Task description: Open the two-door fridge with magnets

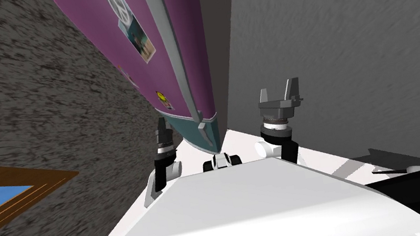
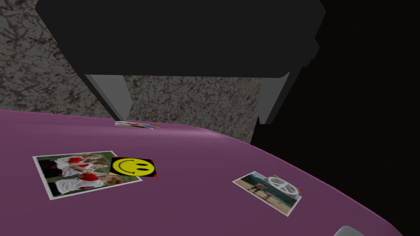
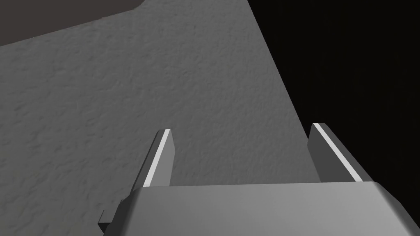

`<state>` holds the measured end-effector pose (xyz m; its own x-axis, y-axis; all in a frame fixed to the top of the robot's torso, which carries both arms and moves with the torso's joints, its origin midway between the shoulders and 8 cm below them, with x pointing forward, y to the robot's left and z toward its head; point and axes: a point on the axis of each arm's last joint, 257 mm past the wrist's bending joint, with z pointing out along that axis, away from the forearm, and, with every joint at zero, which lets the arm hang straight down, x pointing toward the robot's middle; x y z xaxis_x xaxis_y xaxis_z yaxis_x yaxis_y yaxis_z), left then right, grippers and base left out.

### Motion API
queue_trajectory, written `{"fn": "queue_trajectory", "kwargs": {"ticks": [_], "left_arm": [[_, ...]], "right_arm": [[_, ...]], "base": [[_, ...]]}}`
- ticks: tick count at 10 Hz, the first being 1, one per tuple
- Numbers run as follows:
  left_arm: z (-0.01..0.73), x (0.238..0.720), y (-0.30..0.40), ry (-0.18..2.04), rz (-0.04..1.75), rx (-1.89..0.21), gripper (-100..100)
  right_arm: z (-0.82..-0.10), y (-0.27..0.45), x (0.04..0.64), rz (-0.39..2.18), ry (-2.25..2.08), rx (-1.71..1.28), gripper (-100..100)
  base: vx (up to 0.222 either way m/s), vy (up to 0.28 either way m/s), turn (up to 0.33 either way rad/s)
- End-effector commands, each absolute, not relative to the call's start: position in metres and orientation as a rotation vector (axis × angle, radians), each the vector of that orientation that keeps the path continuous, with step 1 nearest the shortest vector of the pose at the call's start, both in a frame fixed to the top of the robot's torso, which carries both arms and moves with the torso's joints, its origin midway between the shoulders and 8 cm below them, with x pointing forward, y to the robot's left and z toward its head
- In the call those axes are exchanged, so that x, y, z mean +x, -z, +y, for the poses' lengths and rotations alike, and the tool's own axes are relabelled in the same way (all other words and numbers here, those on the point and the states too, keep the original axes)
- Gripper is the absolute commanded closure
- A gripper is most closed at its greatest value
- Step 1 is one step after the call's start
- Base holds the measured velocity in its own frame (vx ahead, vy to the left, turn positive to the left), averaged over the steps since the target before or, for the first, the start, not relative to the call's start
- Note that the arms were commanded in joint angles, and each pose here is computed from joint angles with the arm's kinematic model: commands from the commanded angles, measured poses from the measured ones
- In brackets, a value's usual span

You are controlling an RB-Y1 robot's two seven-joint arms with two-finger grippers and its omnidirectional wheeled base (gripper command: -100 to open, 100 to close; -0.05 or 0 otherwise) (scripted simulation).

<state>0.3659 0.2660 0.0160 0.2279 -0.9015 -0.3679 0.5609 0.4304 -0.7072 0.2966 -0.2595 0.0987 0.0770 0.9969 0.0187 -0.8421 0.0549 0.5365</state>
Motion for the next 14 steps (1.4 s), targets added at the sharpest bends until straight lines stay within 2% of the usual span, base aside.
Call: {"fn": "queue_trajectory", "kwargs": {"ticks": [1, 12, 14], "left_arm": [[0.272, 0.376, 0.005, 1.014, 0.885, -0.505, -100], [0.285, 0.408, 0.101, 0.805, 1.136, -0.495, -100], [0.286, 0.409, 0.1, 0.801, 1.14, -0.494, -100]], "right_arm": [[-0.26, -0.099, 0.297, 0.408, -1.456, 0.47, 0], [-0.26, -0.099, 0.297, 0.408, -1.456, 0.47, 0], [-0.26, -0.099, 0.297, 0.408, -1.456, 0.47, 0]], "base": [[-0.021, -0.112, -0.015], [-0.004, -0.128, -0.016], [0.002, -0.082, -0.006]]}}
